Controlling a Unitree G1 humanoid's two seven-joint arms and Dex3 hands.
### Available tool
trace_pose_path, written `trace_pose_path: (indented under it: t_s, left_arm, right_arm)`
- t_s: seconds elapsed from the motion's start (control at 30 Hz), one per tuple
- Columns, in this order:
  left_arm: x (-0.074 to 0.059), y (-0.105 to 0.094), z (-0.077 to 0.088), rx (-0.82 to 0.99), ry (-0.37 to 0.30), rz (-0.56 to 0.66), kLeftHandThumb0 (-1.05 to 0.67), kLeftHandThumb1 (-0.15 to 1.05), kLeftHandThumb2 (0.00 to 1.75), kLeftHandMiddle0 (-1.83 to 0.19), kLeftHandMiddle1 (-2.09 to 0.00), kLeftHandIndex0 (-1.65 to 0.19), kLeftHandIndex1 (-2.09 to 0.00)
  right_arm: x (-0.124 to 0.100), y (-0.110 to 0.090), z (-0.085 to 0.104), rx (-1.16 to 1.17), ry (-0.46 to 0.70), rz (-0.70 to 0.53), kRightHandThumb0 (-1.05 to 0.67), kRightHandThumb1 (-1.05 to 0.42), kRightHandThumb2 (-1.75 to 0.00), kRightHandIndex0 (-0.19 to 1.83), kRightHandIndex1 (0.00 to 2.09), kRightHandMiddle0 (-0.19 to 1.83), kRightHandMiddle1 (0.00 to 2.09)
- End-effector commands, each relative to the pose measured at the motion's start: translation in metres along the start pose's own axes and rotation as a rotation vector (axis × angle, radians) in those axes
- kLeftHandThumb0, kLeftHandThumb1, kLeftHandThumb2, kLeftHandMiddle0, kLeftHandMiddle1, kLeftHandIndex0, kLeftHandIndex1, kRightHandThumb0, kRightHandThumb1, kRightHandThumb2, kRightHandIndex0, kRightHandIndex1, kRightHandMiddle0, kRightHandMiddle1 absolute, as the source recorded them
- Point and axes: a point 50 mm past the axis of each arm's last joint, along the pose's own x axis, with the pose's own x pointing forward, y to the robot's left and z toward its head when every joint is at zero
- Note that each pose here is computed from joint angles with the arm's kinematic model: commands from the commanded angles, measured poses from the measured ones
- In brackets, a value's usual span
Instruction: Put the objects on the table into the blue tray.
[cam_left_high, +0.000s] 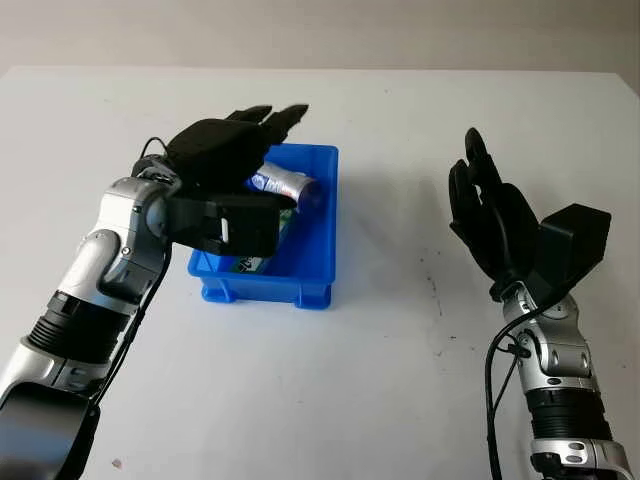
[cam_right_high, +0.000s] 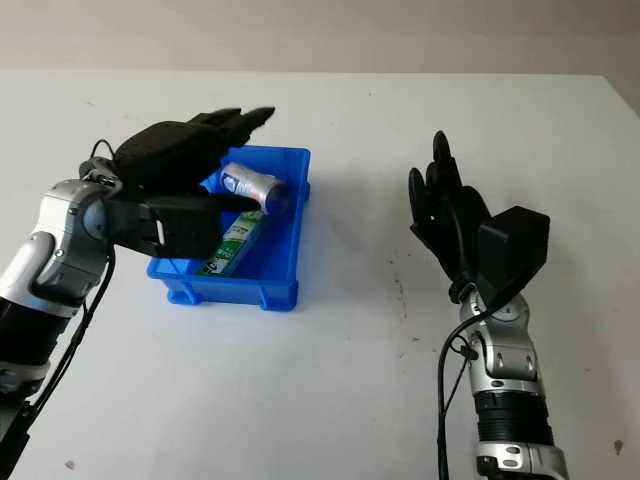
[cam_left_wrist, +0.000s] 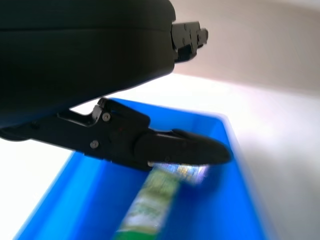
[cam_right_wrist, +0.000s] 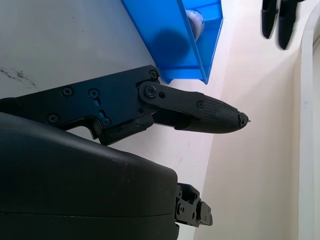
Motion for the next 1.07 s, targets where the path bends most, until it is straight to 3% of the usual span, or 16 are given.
trace_pose_path:
  t_s: [0.0, 0.1, 0.3, 0.5, 0.57, 0.73, 1.03]
  left_arm:
    - [-0.006, 0.012, 0.0, -0.144, -0.059, 0.077, -0.79, 1.05, 0.33, 0.19, 0.0, 0.19, 0.0]
    - [-0.016, 0.018, -0.01, -0.311, -0.095, 0.204, -0.82, 1.05, 0.39, 0.19, 0.0, 0.19, 0.0]
    - [-0.049, 0.013, -0.045, -0.713, -0.121, 0.508, -0.67, 1.05, 0.63, 0.19, 0.0, 0.19, 0.0]
    - [-0.083, -0.011, -0.082, -0.88, 0.006, 0.675, -0.71, 1.05, 0.67, 0.19, 0.0, 0.19, 0.0]
    - [-0.093, -0.024, -0.093, -0.923, 0.044, 0.705, -0.71, 1.05, 0.69, 0.19, 0.0, 0.19, 0.0]
    - [-0.104, -0.051, -0.105, -0.993, 0.114, 0.71, -0.74, 1.05, 0.65, 0.19, 0.0, 0.19, 0.0]
    - [-0.108, -0.069, -0.105, -1.042, 0.145, 0.708, -0.75, 1.05, 0.63, 0.19, 0.0, 0.19, 0.0]
  right_arm:
    - [0.003, 0.0, 0.005, -0.008, -0.024, 0.006, -0.69, -1.05, -0.6, -0.19, 0.0, -0.19, 0.0]
    - [0.005, 0.001, 0.007, 0.001, -0.038, 0.001, -0.68, -1.05, -0.61, -0.19, 0.0, -0.19, 0.0]
    - [0.009, -0.002, 0.016, 0.015, -0.087, -0.003, -0.67, -1.05, -0.61, -0.19, 0.0, -0.19, 0.0]
    - [0.014, -0.005, 0.026, -0.007, -0.121, -0.001, -0.7, -1.05, -0.63, -0.19, 0.0, -0.19, 0.0]
    - [0.016, -0.004, 0.028, -0.005, -0.129, -0.004, -0.71, -1.05, -0.62, -0.19, 0.0, -0.19, 0.0]
    - [0.02, -0.003, 0.032, 0.01, -0.141, -0.009, -0.71, -1.05, -0.62, -0.19, 0.0, -0.19, 0.0]
    - [0.023, 0.001, 0.034, 0.003, -0.15, -0.008, -0.7, -1.05, -0.65, -0.19, 0.0, -0.19, 0.0]
